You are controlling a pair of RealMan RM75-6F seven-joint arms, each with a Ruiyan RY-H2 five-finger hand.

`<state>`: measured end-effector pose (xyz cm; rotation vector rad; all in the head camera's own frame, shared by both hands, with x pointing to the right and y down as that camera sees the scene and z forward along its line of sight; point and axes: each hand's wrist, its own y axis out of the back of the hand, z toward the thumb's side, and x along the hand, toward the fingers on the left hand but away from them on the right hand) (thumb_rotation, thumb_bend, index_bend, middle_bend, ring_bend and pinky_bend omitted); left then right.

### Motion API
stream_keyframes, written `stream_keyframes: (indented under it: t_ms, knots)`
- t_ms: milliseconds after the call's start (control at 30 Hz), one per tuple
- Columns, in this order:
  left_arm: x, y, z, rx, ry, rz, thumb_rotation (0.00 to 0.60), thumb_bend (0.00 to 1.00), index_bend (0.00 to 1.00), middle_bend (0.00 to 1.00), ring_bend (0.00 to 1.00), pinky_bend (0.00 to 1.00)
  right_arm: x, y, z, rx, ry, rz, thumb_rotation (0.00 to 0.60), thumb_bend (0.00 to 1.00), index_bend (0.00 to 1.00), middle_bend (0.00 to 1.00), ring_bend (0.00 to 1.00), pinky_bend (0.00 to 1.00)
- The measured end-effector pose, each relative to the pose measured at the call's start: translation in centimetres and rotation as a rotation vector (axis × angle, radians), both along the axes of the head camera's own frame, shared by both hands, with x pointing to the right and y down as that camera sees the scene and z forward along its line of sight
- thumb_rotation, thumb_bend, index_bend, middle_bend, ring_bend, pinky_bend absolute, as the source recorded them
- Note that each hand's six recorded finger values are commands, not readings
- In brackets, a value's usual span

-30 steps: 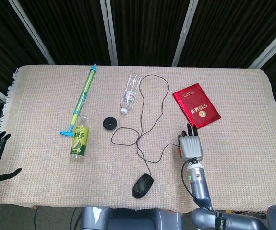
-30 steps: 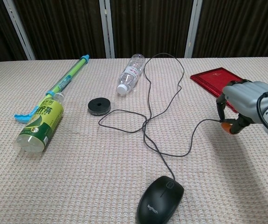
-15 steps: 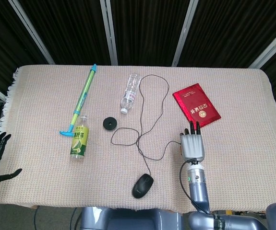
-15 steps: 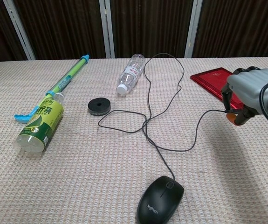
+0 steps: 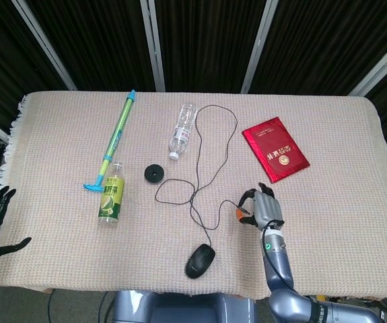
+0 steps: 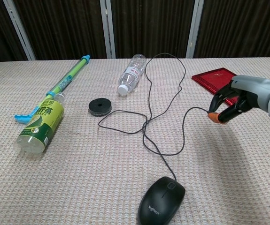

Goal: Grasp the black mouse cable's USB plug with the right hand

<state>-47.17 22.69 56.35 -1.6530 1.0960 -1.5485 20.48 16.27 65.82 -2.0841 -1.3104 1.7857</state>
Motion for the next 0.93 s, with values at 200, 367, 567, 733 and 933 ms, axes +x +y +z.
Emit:
stream_keyframes:
  t_ms: [200,367,567,733,933]
  knots:
    - [0.0,0.0,0.0,-0.002,0.000,-0.001,0.600,0.06,0.02,0.00,0.00,0.00,0.4,-0.1,-0.4,-0.154,-0.090,0.155,0.600,0.43,0.61,0.32,0.00,0.00]
    - [0.0,0.0,0.1,-0.003,-0.001,-0.001,0.600,0.06,0.02,0.00,0.00,0.00,0.6,-0.7,-1.1,-0.273,-0.071,0.202,0.600,0.43,0.62,0.32,0.00,0.00]
    - [0.0,0.1,0.2,-0.007,-0.002,-0.002,0.600,0.06,0.02,0.00,0.00,0.00,-0.1,-3.0,-2.9,-0.322,0.024,0.151,0.600,0.43,0.62,0.33,0.00,0.00]
    - [0.0,0.0,0.2,-0.008,0.001,-0.008,0.600,0.06,0.02,0.00,0.00,0.00,-0.9,-5.3,-4.3,-0.292,0.103,0.106,0.600,0.43,0.62,0.33,0.00,0.00]
    - [0.1,0.0,0.3,-0.011,0.008,-0.005,0.600,0.06,0.02,0.00,0.00,0.00,-1.7,-6.3,-5.3,-0.284,0.152,0.082,0.600,0.43,0.63,0.33,0.00,0.00]
